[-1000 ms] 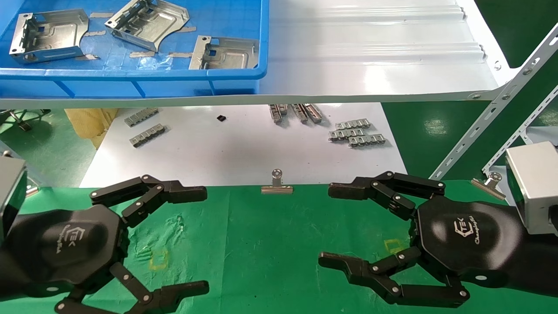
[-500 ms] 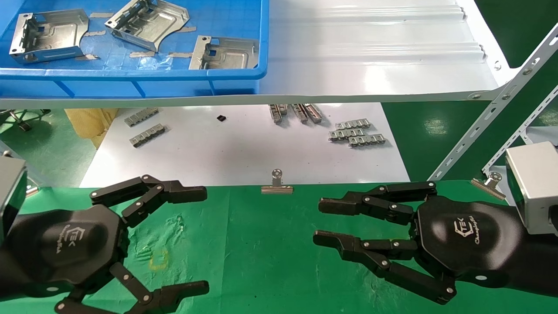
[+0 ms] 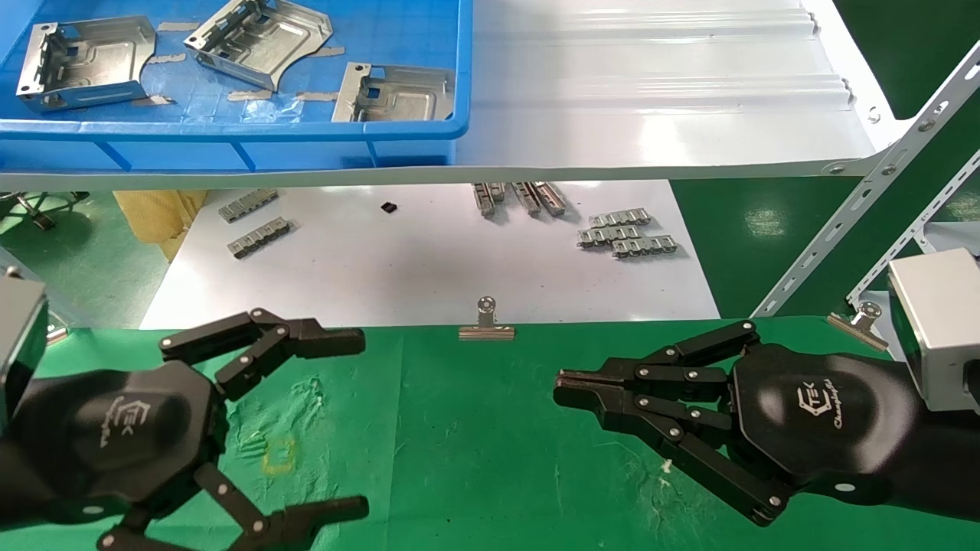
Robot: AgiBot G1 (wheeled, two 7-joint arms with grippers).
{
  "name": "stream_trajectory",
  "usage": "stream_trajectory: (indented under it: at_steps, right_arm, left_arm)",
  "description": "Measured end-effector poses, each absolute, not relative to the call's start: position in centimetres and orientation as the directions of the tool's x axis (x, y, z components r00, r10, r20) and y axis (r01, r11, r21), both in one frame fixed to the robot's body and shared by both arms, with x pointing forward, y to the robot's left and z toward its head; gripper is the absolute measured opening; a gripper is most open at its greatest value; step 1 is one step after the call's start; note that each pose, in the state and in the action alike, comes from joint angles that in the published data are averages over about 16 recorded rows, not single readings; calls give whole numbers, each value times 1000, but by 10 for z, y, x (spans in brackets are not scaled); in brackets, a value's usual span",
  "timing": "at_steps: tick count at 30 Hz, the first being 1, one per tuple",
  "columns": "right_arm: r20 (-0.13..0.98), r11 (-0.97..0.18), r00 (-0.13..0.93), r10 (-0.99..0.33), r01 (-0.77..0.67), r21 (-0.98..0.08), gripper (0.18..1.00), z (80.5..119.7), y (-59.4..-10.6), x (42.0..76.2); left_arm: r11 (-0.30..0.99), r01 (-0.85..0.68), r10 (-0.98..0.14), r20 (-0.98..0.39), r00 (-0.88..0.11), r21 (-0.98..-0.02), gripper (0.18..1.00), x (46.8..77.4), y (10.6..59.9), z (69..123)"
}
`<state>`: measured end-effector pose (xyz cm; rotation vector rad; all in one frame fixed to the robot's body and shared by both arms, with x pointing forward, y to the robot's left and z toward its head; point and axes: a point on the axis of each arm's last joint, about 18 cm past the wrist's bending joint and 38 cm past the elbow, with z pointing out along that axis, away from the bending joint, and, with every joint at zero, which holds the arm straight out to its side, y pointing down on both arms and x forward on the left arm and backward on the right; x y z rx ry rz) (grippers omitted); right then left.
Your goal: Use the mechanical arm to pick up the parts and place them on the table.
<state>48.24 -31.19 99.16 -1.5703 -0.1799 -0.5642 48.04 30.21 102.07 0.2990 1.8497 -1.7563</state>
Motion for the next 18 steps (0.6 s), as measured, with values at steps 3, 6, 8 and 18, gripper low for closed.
stream_trajectory:
  at_steps: [3, 6, 8, 18]
  right_arm:
    - [455, -95, 862, -223, 445, -890, 227, 992, -312, 482]
    - [455, -95, 862, -223, 445, -890, 213, 992, -312, 482]
    - [455, -95, 862, -223, 445, -890, 203, 992, -312, 482]
    - [455, -95, 862, -223, 445, -890, 193, 992, -312, 482]
  left_arm:
    - [119, 559, -255, -570, -781, -820, 1001, 488, 304, 1044]
    - [125, 589, -315, -595, -739, -798, 1001, 502, 308, 1074]
    - [130, 606, -367, -606, -706, -785, 1001, 514, 313, 1098]
    - [159, 563, -692, -498, -522, -811, 1001, 602, 346, 1200]
